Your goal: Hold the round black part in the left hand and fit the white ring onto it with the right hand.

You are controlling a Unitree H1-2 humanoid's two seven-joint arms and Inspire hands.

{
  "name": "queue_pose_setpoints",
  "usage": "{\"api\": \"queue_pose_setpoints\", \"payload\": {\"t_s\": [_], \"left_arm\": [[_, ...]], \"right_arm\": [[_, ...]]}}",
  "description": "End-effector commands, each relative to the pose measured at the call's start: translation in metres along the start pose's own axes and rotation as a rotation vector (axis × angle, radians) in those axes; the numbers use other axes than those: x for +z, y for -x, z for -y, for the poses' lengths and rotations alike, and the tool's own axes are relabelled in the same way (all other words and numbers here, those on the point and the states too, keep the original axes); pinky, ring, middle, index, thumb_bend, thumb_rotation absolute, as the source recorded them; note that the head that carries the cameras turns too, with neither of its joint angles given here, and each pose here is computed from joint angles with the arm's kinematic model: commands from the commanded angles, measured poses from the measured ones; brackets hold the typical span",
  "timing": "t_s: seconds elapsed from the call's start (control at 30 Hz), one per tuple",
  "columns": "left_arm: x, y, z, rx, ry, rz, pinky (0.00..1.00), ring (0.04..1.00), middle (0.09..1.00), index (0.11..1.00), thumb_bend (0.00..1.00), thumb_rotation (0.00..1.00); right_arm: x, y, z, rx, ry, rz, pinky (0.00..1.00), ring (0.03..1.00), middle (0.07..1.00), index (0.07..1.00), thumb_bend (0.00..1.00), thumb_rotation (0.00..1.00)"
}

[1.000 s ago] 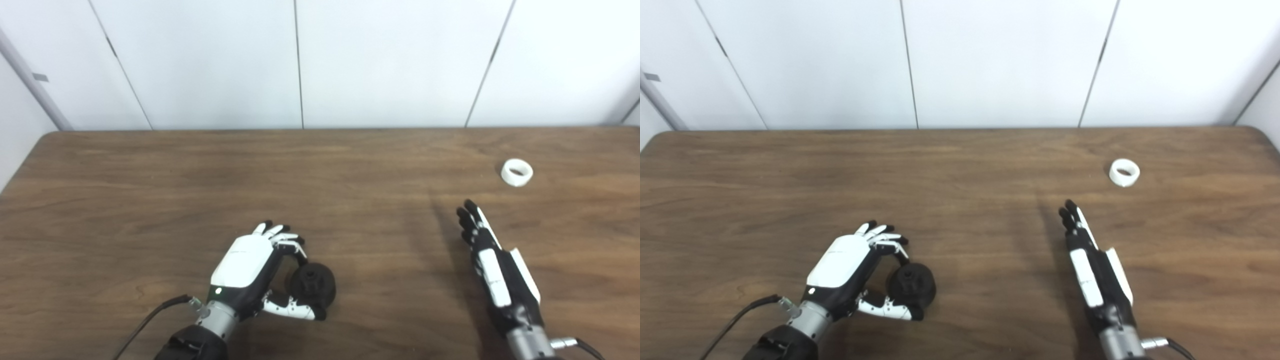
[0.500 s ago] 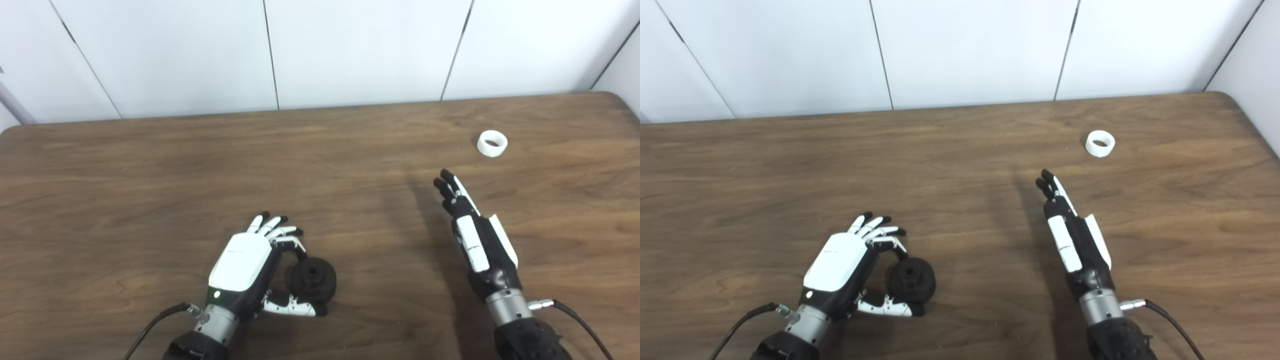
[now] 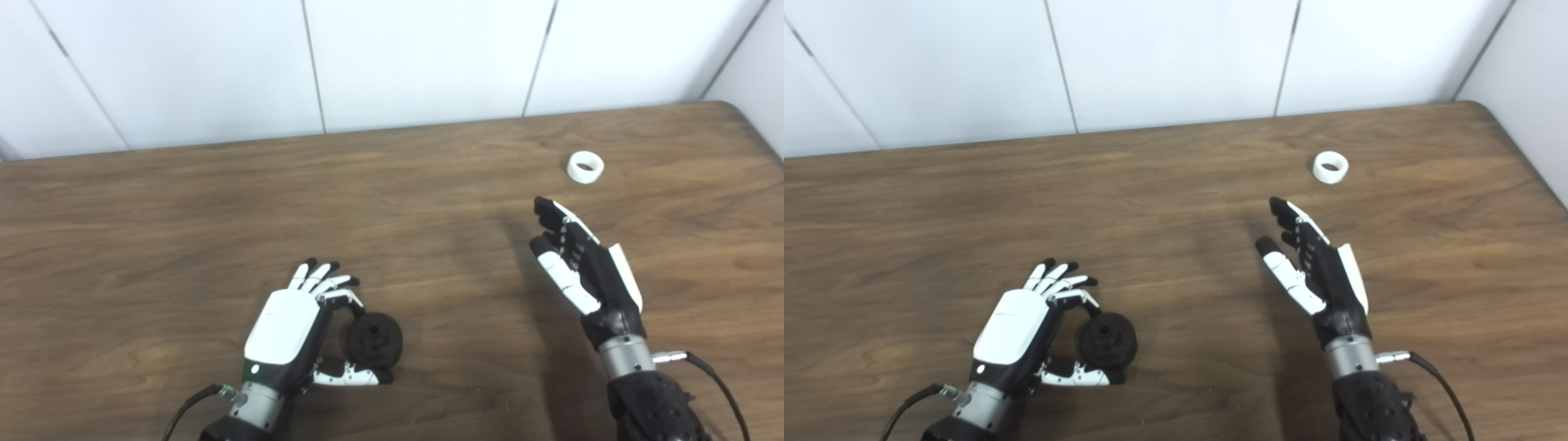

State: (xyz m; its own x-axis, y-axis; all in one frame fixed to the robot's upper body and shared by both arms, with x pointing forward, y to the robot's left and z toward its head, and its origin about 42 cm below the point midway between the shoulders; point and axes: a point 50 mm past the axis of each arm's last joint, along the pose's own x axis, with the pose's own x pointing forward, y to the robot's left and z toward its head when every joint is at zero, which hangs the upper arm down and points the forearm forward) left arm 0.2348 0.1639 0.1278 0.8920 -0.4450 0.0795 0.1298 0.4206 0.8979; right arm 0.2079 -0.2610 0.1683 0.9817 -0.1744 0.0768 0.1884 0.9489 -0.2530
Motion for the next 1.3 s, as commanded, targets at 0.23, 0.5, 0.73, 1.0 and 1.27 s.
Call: {"api": "queue_pose_setpoints", "payload": {"t_s": [0.23,0.5,0.73,1.0,1.27], "left_arm": [[-0.013,0.006,0.009,-0.036,-0.045,-0.024,1.00,0.919,0.803,0.485,0.52,0.06],[-0.019,0.006,0.007,-0.027,-0.048,-0.035,1.00,0.916,0.799,0.485,0.52,0.06],[-0.019,0.007,0.011,-0.039,-0.047,-0.035,1.00,0.921,0.802,0.485,0.52,0.06],[-0.017,0.007,0.010,-0.041,-0.050,-0.041,1.00,0.923,0.802,0.485,0.52,0.06],[-0.018,0.008,0.010,-0.042,-0.049,-0.042,1.00,0.924,0.805,0.485,0.52,0.06]], "right_arm": [[0.033,-0.030,0.030,-0.119,0.154,0.034,0.79,0.849,0.853,0.799,0.62,0.35],[0.044,-0.075,0.061,-0.204,0.323,0.058,0.80,0.826,0.816,0.754,0.70,0.31],[0.052,-0.123,0.089,-0.248,0.476,0.055,0.74,0.792,0.791,0.739,0.75,0.28],[0.053,-0.166,0.100,-0.219,0.589,0.010,0.78,0.846,0.828,0.732,0.78,0.23],[0.055,-0.201,0.099,-0.149,0.697,-0.050,0.77,0.875,0.880,0.742,0.80,0.21]]}}
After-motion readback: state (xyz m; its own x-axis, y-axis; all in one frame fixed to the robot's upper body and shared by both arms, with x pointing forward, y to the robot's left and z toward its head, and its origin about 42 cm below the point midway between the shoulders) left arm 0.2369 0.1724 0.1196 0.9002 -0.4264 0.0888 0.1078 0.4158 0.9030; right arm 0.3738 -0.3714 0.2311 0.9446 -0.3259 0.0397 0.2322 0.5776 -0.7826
